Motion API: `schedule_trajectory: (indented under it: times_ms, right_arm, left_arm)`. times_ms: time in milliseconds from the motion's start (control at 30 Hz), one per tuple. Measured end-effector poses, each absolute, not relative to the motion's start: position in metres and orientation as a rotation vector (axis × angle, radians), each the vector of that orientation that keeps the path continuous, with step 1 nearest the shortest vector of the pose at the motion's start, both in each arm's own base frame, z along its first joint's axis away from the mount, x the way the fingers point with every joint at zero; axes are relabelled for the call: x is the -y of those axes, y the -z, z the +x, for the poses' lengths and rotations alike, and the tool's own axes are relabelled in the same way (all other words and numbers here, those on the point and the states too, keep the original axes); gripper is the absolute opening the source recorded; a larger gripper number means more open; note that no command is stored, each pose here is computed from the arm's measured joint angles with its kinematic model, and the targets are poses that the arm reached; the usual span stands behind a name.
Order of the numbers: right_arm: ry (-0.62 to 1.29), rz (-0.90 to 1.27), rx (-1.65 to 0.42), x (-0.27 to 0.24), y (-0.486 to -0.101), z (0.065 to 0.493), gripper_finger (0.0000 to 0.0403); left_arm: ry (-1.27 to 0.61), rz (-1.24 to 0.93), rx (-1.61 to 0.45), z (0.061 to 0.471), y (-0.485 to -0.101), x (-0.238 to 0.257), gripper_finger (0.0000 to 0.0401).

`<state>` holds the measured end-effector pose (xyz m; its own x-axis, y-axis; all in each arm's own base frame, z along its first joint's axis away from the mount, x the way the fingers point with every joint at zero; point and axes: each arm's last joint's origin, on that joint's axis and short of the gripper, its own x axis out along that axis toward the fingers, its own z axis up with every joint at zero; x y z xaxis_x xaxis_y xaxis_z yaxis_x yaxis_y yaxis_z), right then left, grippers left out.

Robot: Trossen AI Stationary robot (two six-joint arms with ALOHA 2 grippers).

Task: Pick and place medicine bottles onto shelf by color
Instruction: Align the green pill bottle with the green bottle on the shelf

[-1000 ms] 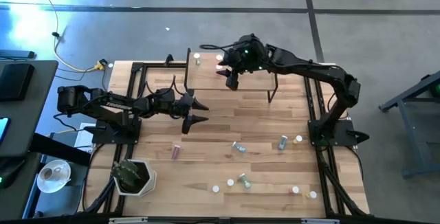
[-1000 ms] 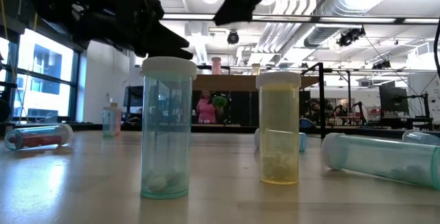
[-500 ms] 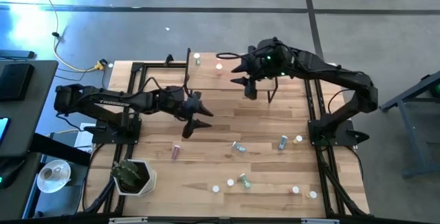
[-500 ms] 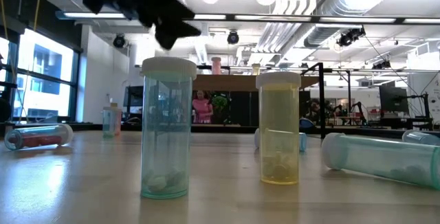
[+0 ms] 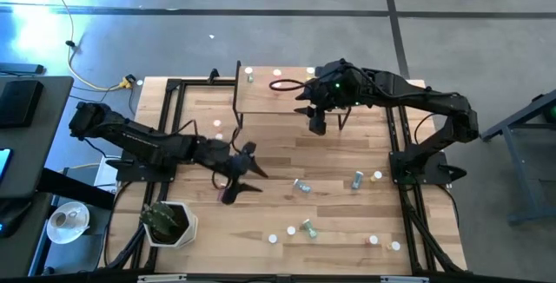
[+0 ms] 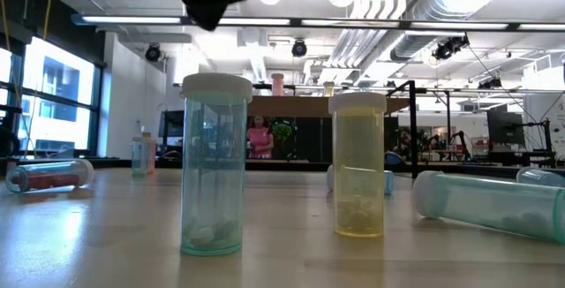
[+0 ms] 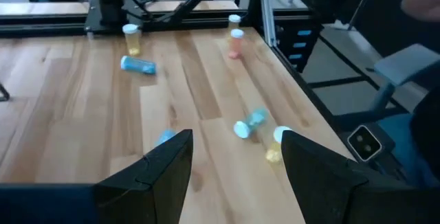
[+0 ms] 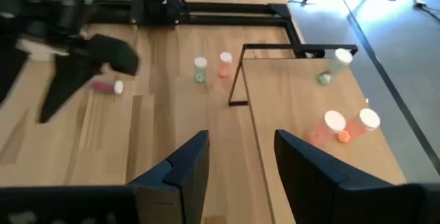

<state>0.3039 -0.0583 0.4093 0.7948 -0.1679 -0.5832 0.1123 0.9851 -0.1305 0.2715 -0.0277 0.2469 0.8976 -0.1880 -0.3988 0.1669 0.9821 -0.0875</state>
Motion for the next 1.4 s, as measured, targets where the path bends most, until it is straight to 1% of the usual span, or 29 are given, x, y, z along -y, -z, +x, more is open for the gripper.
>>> schedule_trajectory:
  times_ms: [233,467,533,867,1033,1133,1233,1400]
  right_arm:
    - [0.165,-0.053,-0.615,0.058,-0.411,0.304,0.0156]
    - [0.173,-0.025,-0.608,0.058,-0.411,0.304,0.0156]
    - [0.176,-0.014,-0.607,0.058,-0.411,0.305,0.0156]
    - [0.193,0.083,-0.607,0.058,-0.411,0.304,0.0156]
    - [0.195,0.123,-0.608,0.054,-0.41,0.304,0.0156]
    - [0.186,0.137,-0.608,0.049,-0.41,0.305,0.0156]
    - [0.171,0.144,-0.609,0.043,-0.41,0.306,0.0156]
    - [0.14,0.136,-0.611,0.033,-0.41,0.307,0.0156]
  left_arm:
    - [0.155,-0.02,-0.445,0.272,-0.237,0.062,0.0214]
    - [0.18,-0.036,-0.485,0.282,-0.213,0.091,0.0214]
    - [0.193,-0.05,-0.469,0.286,-0.208,0.099,0.0213]
    - [0.129,-0.125,-0.532,0.291,-0.172,0.13,0.0213]
    - [0.124,-0.193,-0.53,0.291,-0.164,0.139,0.0213]
    - [0.139,-0.21,-0.527,0.296,-0.169,0.144,0.0213]
    - [0.181,-0.218,-0.518,0.306,-0.186,0.15,0.0213]
    - [0.146,-0.169,-0.615,0.319,-0.211,0.157,0.0213]
